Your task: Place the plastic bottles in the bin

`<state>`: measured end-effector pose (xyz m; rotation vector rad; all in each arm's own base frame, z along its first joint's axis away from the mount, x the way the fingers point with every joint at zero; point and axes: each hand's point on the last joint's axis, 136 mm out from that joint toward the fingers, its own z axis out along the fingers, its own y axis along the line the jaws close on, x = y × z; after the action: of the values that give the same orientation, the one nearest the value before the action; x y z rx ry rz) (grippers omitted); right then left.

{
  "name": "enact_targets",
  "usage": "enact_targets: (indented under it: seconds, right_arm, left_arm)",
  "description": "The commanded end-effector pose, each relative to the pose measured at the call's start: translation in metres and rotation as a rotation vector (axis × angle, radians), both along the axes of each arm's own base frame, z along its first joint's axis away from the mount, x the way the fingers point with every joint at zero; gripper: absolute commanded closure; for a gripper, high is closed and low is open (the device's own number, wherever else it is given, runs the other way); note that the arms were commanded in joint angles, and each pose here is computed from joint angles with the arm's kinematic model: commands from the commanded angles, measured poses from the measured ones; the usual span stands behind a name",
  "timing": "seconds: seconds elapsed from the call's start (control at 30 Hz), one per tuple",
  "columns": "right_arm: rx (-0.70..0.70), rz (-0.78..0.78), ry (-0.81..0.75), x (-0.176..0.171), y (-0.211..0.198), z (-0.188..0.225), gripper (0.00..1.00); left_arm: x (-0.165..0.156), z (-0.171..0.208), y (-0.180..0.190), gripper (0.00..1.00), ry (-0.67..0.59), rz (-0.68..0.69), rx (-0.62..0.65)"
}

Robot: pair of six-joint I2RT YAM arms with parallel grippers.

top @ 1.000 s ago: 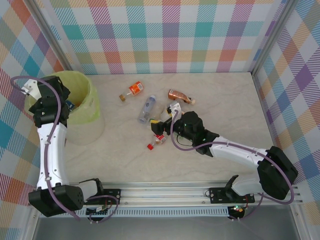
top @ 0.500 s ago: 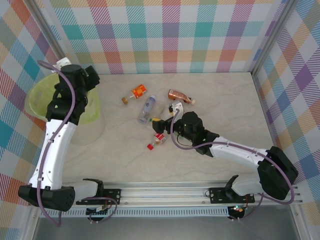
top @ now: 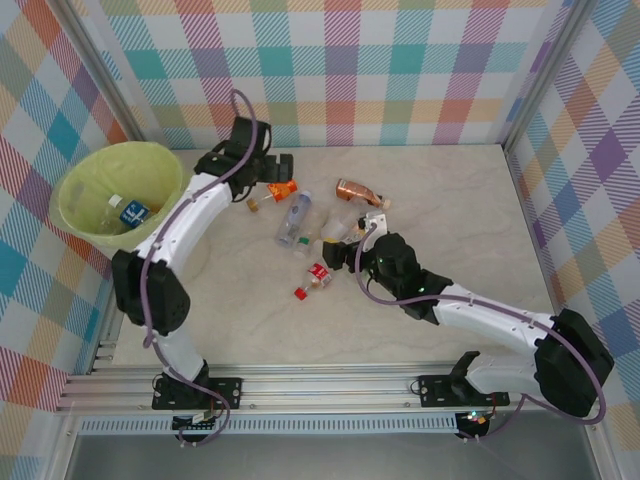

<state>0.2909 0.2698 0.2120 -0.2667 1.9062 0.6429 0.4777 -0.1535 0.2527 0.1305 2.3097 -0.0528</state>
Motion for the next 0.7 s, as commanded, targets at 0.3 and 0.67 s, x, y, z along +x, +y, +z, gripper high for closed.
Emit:
enact_targets:
  seconds: [0.3, 0.67]
  right_arm:
    - [0.031, -0.108, 0.022, -0.014, -0.040, 0.002, 0.00]
    - [0.018, -0.098, 0.014, -0.021, -0.046, 0.006, 0.00]
  left_arm:
    - [0.035, -0.105, -0.011, 0.00, 0.182, -0.222, 0.042]
    - [0.082, -0.159, 0.011, 0.00, 0.256, -0.213, 0.083]
